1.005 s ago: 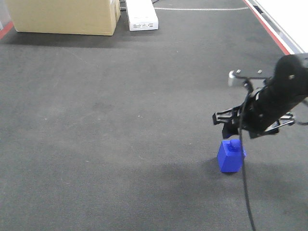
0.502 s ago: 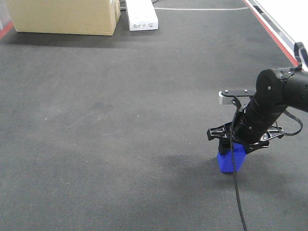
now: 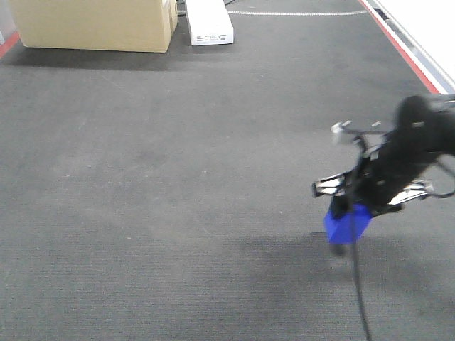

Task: Pour parts from conveyor to right shelf
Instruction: 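Lift the blue block off the belt with the right gripper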

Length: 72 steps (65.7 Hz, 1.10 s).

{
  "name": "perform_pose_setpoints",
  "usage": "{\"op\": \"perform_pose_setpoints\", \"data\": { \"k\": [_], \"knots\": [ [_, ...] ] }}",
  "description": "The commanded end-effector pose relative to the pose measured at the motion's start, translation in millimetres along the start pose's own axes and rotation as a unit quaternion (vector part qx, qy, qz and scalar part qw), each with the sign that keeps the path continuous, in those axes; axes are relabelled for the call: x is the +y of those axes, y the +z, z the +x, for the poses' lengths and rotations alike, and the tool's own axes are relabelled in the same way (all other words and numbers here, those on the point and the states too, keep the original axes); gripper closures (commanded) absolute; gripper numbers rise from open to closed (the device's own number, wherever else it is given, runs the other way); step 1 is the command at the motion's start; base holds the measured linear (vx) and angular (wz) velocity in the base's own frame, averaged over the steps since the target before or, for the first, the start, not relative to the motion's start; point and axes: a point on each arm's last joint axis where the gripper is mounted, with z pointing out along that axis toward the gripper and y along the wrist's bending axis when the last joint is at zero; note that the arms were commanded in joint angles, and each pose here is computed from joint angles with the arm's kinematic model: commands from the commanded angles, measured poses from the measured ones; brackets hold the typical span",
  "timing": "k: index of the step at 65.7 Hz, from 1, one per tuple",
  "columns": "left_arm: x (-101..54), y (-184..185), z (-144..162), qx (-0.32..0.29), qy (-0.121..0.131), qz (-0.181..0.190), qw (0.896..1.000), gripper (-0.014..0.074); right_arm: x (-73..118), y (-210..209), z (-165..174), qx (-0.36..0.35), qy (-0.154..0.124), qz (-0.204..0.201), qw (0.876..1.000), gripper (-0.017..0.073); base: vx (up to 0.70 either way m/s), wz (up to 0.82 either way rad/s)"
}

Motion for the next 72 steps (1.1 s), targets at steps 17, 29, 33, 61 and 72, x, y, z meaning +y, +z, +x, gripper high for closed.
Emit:
{"op": "perform_pose_setpoints", "data": {
  "k": [17, 29, 33, 61, 72],
  "knots": [
    [-0.6, -2.5, -13.8, -0.052, -0.007, 0.005, 0.999, 0.0600, -15.1, -97.7, 48.3, -0.195, -0.025, 0.008, 0.980, 0.0568, 0.00, 0.00],
    [-0.6, -2.5, -13.8, -0.052, -0.007, 0.005, 0.999, 0.0600, -13.5, -132.5, 81.3, -0.269, -0.032, 0.007, 0.963, 0.0568, 0.00, 0.00],
    [-0.6, -2.5, -13.8, -0.052, -0.007, 0.005, 0.999, 0.0600, -13.3, -142.6, 95.4, -0.300, -0.033, 0.007, 0.953, 0.0568, 0.00, 0.00],
    [-0.6, -2.5, -13.8, -0.052, -0.007, 0.005, 0.999, 0.0600, -15.4, -165.0, 189.0, -0.464, -0.057, 0.007, 0.884, 0.0568, 0.00, 0.00],
    [-0.6, -2.5, -13.8, -0.052, -0.007, 0.005, 0.999, 0.0600, -17.6, -163.0, 228.9, -0.525, -0.075, 0.015, 0.848, 0.0568, 0.00, 0.00]
  ]
}}
